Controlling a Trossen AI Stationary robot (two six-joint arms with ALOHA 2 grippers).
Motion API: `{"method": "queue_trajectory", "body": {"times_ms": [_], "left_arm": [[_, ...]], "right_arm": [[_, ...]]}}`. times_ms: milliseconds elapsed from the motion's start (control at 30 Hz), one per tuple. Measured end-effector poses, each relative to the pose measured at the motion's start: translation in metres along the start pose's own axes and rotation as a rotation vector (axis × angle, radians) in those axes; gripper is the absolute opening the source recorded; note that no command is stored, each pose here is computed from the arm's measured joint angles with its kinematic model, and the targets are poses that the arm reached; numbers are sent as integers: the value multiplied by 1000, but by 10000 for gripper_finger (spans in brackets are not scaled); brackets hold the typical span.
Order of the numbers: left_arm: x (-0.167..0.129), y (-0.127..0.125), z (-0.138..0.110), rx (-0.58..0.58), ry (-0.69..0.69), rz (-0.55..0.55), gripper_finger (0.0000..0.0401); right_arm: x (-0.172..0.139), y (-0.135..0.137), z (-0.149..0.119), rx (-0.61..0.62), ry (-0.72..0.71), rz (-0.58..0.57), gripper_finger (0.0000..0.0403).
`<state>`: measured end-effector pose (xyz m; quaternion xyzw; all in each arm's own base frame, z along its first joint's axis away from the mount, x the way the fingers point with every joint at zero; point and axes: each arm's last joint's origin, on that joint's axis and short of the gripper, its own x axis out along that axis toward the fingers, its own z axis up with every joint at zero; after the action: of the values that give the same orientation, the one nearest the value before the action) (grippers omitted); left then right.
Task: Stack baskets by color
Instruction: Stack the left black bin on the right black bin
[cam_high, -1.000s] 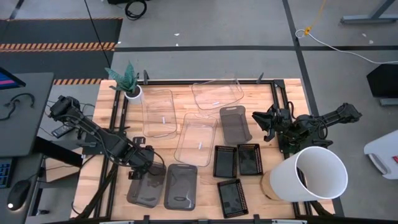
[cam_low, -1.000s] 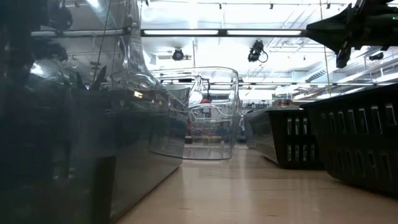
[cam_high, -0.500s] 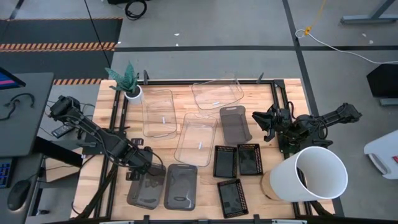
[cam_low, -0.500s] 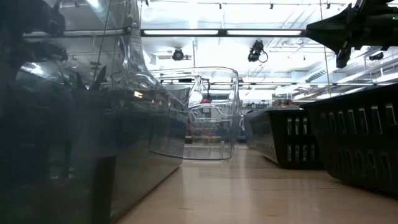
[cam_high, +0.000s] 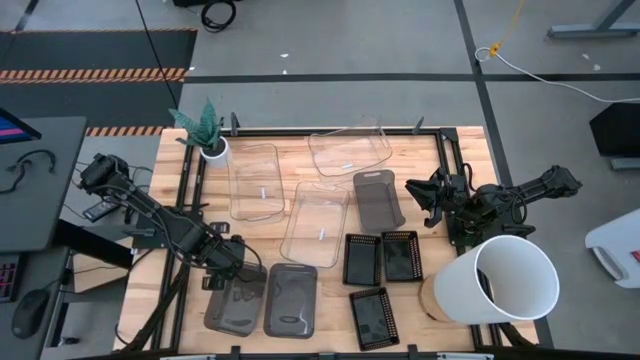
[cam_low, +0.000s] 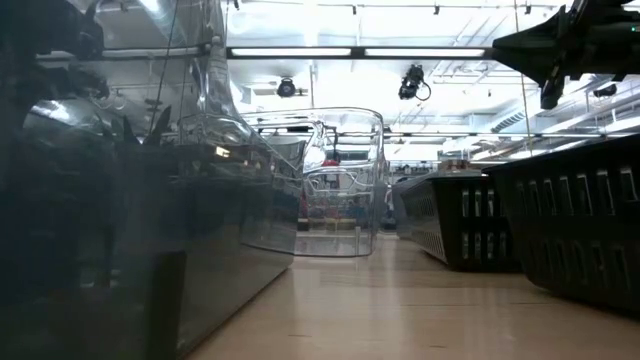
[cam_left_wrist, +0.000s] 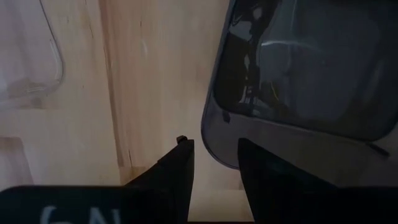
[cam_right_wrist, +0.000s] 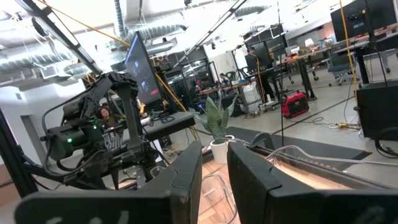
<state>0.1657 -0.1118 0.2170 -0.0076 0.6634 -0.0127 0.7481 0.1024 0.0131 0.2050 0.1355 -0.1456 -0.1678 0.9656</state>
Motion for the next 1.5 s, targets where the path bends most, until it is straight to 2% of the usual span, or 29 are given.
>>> {"method": "queue_trajectory", "body": {"times_ms": [200, 400, 600, 733, 1200, 1367, 1500], "left_arm": [[0, 0, 1, -1, -6, 0, 130], [0, -1, 6, 18, -90, 26, 130], [-1, 1, 9, 14, -166, 118, 130], [2, -2, 15, 18, -208, 136, 130], [38, -10, 26, 72, -34, 131, 117], [40, -10, 27, 72, -27, 121, 90], [40, -9, 28, 66, -12, 103, 47]], "right_arm": [[0, 0, 0, 0, 0, 0, 83], [0, 0, 0, 0, 0, 0, 82], [0, 0, 0, 0, 0, -1, 83], [0, 0, 0, 0, 0, 0, 82], [0, 0, 0, 2, -2, 0, 83], [0, 0, 0, 2, -3, 0, 82], [0, 0, 0, 2, -3, 0, 83]]}}
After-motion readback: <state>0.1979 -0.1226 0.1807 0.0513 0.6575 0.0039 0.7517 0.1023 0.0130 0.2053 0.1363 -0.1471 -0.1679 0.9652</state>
